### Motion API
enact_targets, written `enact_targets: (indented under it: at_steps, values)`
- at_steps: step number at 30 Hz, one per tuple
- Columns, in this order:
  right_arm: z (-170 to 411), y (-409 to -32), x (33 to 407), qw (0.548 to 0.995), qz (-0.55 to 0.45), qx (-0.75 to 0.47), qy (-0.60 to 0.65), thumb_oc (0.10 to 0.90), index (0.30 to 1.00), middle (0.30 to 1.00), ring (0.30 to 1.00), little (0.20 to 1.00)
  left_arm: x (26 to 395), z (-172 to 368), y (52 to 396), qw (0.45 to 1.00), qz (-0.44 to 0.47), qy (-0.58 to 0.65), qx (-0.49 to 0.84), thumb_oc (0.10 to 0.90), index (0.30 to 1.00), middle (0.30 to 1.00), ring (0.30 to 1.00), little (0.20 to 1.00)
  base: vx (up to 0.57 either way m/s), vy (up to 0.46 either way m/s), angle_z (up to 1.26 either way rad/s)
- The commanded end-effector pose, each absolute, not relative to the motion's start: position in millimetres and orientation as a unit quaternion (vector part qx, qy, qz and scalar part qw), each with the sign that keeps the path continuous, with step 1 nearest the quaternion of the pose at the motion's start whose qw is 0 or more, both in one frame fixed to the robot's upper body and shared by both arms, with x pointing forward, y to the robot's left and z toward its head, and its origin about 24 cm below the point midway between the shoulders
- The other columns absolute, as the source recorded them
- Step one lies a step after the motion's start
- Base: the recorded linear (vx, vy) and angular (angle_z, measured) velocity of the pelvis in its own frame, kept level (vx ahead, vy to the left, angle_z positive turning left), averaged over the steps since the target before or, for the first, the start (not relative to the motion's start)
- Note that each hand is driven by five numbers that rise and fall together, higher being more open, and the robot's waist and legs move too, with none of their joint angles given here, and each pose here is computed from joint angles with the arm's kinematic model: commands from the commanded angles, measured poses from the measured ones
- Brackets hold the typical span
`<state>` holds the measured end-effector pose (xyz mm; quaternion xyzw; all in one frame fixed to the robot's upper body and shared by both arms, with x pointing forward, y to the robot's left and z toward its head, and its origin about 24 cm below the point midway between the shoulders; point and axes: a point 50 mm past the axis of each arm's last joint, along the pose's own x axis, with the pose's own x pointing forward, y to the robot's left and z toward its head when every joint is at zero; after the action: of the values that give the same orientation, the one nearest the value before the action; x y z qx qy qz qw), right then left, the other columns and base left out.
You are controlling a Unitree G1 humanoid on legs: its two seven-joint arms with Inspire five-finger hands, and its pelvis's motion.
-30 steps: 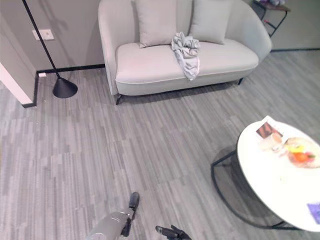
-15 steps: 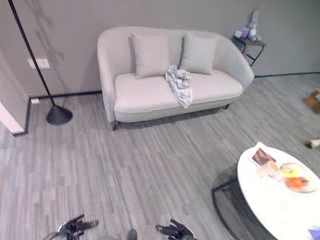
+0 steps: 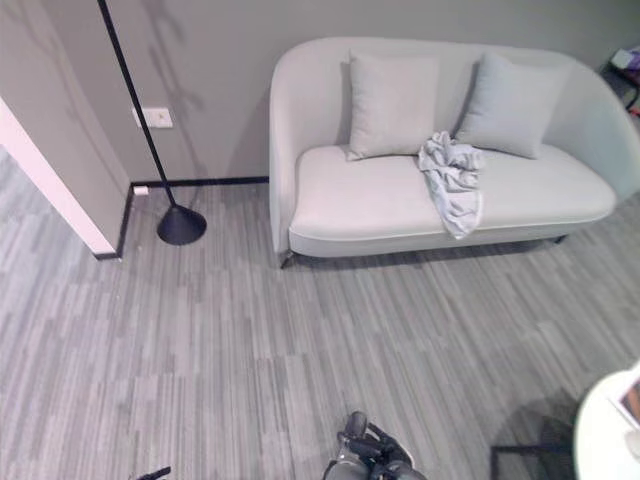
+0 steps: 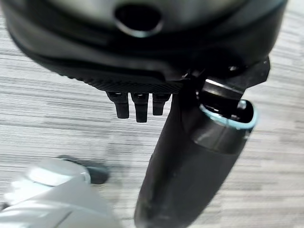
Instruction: Hang the clothes on the sofa on the clothes rack.
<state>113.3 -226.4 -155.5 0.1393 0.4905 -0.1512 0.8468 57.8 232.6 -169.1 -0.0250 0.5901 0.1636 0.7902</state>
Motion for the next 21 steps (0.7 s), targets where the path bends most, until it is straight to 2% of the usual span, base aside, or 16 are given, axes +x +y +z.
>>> enact_targets:
  at_steps: [1, 5, 10, 14, 15, 17, 18, 19, 20, 21]
  values:
    - [-168, -199, 85, 0.815, -0.137, 0.169, 0.538, 0.8, 0.9, 0.9, 0.9, 0.9, 61, -162, 258, 0.802, 0.157, 0.576, 0.026, 0.8, 0.9, 0.9, 0.9, 0.9, 0.34, -0.257, 0.45]
    - [-168, -197, 89, 0.82, -0.119, 0.153, 0.538, 0.8, 0.9, 0.9, 0.9, 0.9, 61, -160, 262, 0.803, 0.161, 0.573, 0.038, 0.8, 0.9, 0.9, 0.9, 0.9, 0.35, -0.333, 0.26]
    - [-162, -192, 113, 0.848, -0.074, 0.106, 0.514, 0.8, 0.9, 0.9, 0.9, 0.9, 67, -158, 265, 0.808, 0.172, 0.562, 0.043, 0.8, 0.9, 0.9, 0.9, 0.9, 0.36, -0.416, -0.2]
    - [-156, -196, 128, 0.864, -0.027, 0.015, 0.503, 0.8, 0.9, 0.9, 0.9, 0.9, 104, -152, 256, 0.845, 0.141, 0.513, 0.054, 0.8, 0.9, 0.9, 0.9, 0.9, 0.47, -0.505, -0.5]
    - [-152, -200, 139, 0.868, 0.001, -0.028, 0.496, 0.8, 0.9, 0.9, 0.9, 0.9, 120, -148, 250, 0.86, 0.126, 0.491, 0.056, 0.8, 0.9, 0.9, 0.9, 0.9, 0.25, -0.172, 0.18]
    - [-150, -201, 144, 0.87, 0.011, -0.045, 0.491, 0.8, 0.9, 0.9, 0.9, 0.9, 126, -147, 246, 0.865, 0.118, 0.484, 0.057, 0.8, 0.9, 0.9, 0.9, 0.9, 0.19, -0.063, 0.24]
    - [-135, -221, 179, 0.876, -0.006, -0.089, 0.474, 0.8, 0.9, 0.9, 0.9, 0.9, 136, -146, 242, 0.869, 0.081, 0.481, 0.086, 0.8, 0.9, 0.9, 0.9, 0.9, 0.16, -0.036, -0.03]
    - [-135, -220, 179, 0.876, -0.006, -0.089, 0.474, 0.8, 0.9, 0.9, 0.9, 0.9, 135, -146, 242, 0.869, 0.081, 0.481, 0.086, 0.8, 0.9, 0.9, 0.9, 0.9, 0.17, 0.045, -0.02]
    - [-143, -193, 171, 0.874, 0.03, -0.088, 0.477, 0.8, 0.9, 0.9, 0.9, 0.9, 132, -148, 238, 0.866, 0.082, 0.485, 0.087, 0.8, 0.9, 0.9, 0.9, 0.9, 0.06, 0.182, 0.1]
    - [-139, -175, 179, 0.883, 0.071, -0.093, 0.455, 0.8, 0.9, 0.9, 0.9, 0.9, 126, -152, 230, 0.86, 0.075, 0.499, 0.078, 0.8, 0.9, 0.9, 0.9, 0.9, 0.06, 0.184, 0.46]
